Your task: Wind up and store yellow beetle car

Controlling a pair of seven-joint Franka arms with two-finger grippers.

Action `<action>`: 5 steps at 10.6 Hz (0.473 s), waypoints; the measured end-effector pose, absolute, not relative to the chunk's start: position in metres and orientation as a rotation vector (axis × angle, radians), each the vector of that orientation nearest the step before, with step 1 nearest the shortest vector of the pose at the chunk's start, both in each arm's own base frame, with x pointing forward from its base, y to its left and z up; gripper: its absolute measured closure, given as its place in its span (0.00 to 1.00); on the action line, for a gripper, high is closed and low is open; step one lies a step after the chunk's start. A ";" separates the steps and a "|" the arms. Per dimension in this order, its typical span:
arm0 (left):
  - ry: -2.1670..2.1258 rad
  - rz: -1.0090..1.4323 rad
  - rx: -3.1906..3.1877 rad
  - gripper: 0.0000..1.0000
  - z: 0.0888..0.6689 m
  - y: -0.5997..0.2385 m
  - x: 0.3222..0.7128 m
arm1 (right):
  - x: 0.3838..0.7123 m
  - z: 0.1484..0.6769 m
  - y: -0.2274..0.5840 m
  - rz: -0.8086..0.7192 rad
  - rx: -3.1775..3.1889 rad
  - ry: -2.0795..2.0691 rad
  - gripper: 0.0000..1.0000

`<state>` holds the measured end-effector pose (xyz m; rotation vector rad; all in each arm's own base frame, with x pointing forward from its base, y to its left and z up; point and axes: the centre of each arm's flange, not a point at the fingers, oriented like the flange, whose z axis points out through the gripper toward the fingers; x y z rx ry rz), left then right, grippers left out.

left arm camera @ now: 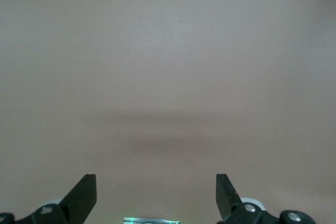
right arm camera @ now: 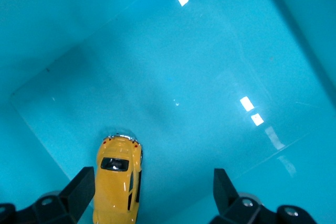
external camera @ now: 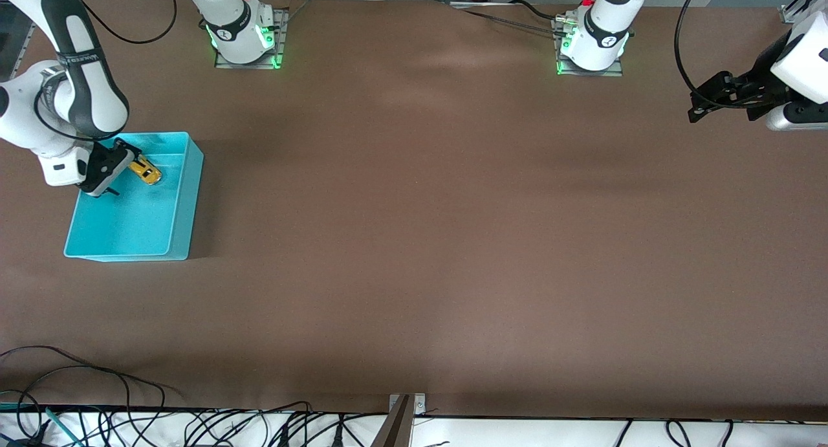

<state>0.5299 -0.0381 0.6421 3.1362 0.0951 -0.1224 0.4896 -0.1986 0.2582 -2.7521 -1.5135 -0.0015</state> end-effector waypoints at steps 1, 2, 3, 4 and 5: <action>0.096 -0.123 3.136 0.00 0.642 -0.038 0.530 | 0.507 0.284 -0.197 -0.023 -2.733 -1.527 0.00; 0.096 -0.124 3.136 0.00 0.642 -0.038 0.530 | 0.528 0.316 -0.191 -0.040 -2.719 -1.523 0.00; 0.096 -0.125 3.136 0.00 0.642 -0.038 0.530 | 0.550 0.349 -0.182 -0.055 -2.720 -1.503 0.00; 0.096 -0.126 3.136 0.00 0.642 -0.038 0.530 | 0.568 0.376 -0.168 -0.075 -2.731 -1.488 0.00; 0.097 -0.126 3.136 0.00 0.642 -0.038 0.530 | 0.583 0.399 -0.151 -0.098 -2.756 -1.454 0.00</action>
